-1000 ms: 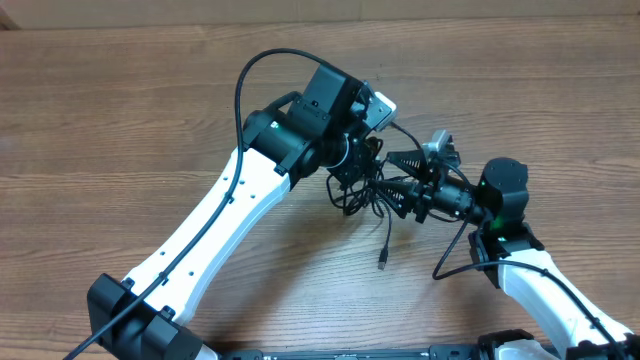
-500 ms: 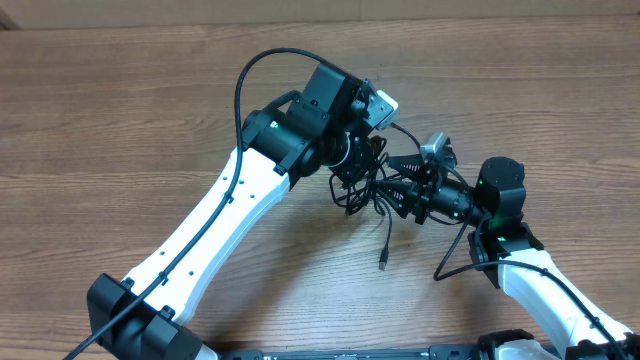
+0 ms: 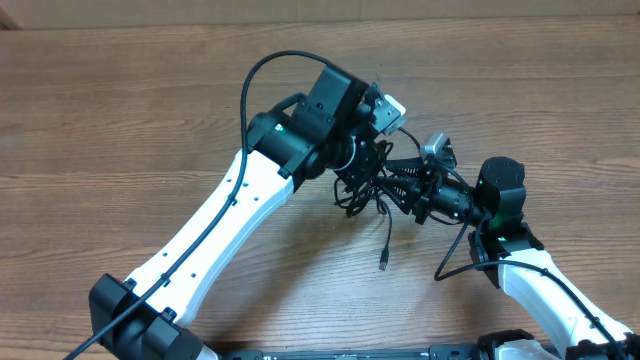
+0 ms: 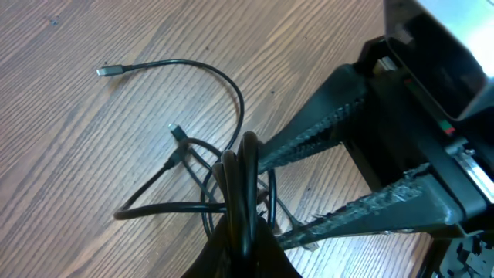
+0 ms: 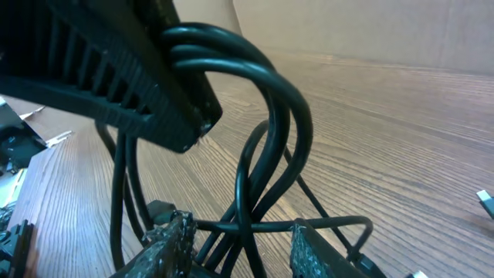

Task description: Untangle cables

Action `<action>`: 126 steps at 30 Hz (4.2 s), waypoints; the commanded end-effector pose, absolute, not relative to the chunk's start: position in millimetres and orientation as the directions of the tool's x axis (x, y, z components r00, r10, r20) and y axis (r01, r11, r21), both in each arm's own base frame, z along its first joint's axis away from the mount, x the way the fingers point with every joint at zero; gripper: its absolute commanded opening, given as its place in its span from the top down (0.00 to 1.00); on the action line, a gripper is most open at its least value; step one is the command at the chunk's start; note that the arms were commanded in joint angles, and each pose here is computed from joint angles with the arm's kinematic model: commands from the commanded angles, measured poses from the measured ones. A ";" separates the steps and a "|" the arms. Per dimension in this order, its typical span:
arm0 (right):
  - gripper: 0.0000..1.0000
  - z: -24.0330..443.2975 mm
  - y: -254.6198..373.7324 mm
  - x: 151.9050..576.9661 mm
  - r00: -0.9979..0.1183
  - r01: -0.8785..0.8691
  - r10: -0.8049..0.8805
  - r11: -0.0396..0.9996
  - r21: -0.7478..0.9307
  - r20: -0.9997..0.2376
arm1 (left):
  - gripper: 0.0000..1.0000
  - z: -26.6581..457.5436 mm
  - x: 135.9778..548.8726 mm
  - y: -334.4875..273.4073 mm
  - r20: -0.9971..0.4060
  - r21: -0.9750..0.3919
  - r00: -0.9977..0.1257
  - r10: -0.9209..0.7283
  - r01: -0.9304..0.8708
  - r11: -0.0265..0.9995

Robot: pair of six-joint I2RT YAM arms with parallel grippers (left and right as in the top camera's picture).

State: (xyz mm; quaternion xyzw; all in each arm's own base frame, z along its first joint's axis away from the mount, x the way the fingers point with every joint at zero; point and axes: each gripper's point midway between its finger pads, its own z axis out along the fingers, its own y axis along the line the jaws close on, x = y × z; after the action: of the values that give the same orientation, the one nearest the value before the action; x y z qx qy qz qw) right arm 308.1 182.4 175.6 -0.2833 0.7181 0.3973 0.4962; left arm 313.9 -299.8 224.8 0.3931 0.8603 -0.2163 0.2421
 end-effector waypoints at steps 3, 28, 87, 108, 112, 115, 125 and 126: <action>0.61 178.0 182.3 311.4 -0.335 -0.800 -0.014 0.532 0.276 -0.942 | 0.96 236.7 306.4 -313.3 -0.624 -0.174 -0.511 0.592 0.829 0.532; 0.96 161.0 176.3 313.9 -0.348 -0.778 -0.069 0.578 0.247 -0.935 | 0.95 237.8 304.6 -317.2 -0.629 -0.171 -0.502 0.593 0.834 0.524; 0.55 147.9 178.2 303.5 -0.424 -0.770 -0.081 0.557 0.312 -0.902 | 0.96 243.1 300.8 -324.8 -0.650 -0.204 -0.492 0.579 0.847 0.491; 0.96 152.0 184.3 294.5 -0.429 -0.797 -0.076 0.501 0.338 -0.900 | 0.96 237.6 315.6 -312.0 -0.633 -0.127 -0.509 0.583 0.812 0.570; 0.96 154.5 187.1 289.9 -0.431 -0.810 -0.073 0.471 0.350 -0.899 | 0.95 233.7 330.6 -297.0 -0.613 -0.087 -0.580 0.537 0.725 0.683; 0.96 155.6 187.9 288.5 -0.430 -0.814 -0.073 0.463 0.351 -0.900 | 0.96 231.3 343.7 -280.5 -0.600 -0.055 -0.644 0.474 0.624 0.779; 0.96 190.2 194.4 290.8 -0.342 -0.862 0.000 0.399 0.314 -0.940 | 0.96 223.3 365.6 -229.7 -0.556 -0.049 -0.785 0.273 0.359 0.932; 0.96 195.1 195.2 290.5 -0.324 -0.871 0.007 0.389 0.301 -0.946 | 0.96 222.1 365.9 -225.6 -0.549 -0.050 -0.793 0.265 0.347 0.936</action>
State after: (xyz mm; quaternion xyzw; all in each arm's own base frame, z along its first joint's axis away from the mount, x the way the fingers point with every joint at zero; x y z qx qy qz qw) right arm 294.8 191.6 182.6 -0.3176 0.6916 0.4258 0.4895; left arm 353.0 -243.5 213.6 0.2144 0.9364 -0.0937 0.2614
